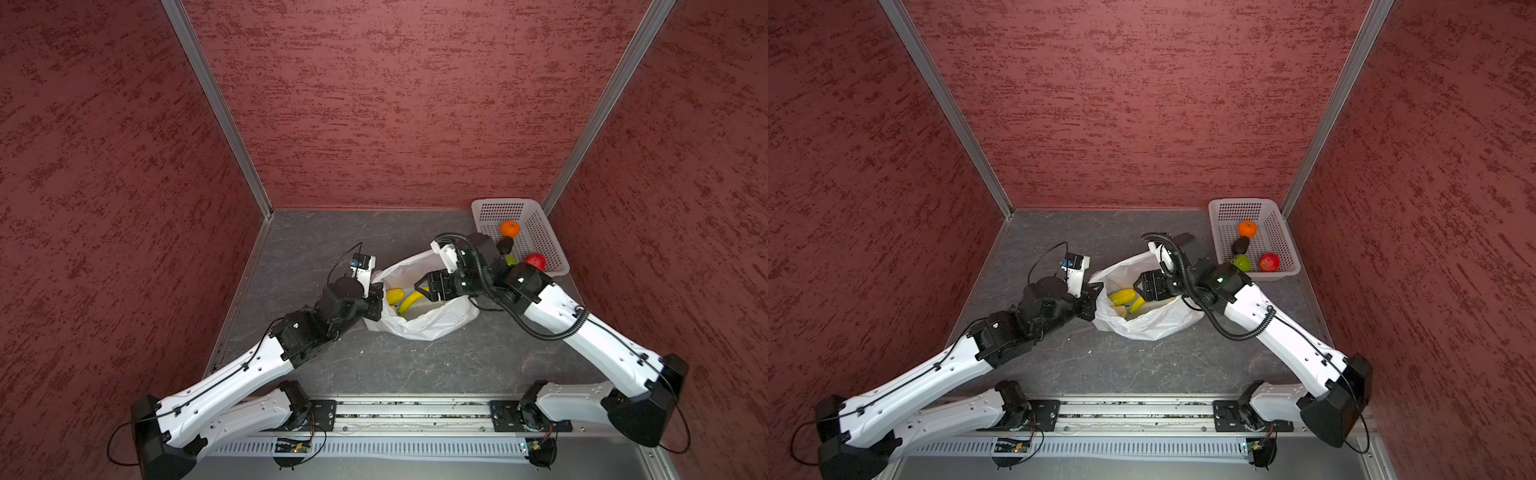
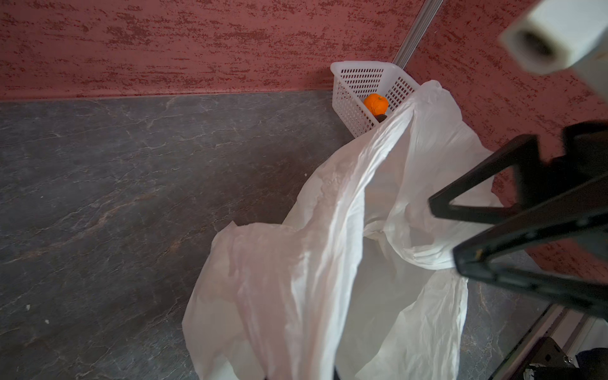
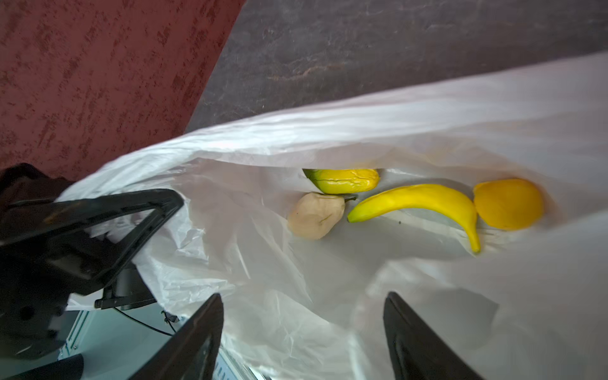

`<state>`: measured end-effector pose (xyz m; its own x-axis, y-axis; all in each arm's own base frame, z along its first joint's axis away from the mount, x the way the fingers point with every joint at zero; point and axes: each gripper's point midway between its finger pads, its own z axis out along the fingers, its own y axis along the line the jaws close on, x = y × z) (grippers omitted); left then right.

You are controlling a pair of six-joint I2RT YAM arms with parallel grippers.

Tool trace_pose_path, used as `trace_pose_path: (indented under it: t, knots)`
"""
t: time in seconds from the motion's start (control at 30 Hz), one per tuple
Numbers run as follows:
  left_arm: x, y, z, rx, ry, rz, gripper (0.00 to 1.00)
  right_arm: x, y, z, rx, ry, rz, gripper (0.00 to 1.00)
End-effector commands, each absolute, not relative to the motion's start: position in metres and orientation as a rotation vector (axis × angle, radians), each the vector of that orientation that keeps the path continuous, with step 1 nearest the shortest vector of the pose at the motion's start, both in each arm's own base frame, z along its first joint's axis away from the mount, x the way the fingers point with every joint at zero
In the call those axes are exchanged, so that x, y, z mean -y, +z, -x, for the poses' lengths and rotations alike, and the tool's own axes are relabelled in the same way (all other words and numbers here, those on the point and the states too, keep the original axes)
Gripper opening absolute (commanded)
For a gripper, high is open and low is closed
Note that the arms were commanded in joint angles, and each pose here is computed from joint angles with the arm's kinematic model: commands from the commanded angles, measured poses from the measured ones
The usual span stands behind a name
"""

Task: Untie the knot of the plastic bag and take out the fruit
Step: 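Move the right gripper back over the bag opening toward the banana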

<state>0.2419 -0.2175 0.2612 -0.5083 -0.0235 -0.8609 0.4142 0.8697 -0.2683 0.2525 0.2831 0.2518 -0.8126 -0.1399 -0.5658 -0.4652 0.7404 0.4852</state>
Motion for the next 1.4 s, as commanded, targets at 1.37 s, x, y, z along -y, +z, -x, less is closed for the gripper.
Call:
trace_pose_path:
  t: [1.37]
  knots:
    - [0.239,0.236,-0.214,-2.242,-0.685,-0.262,0.0,-0.286,0.22,-0.204,-2.33,0.668,0.61,0.98]
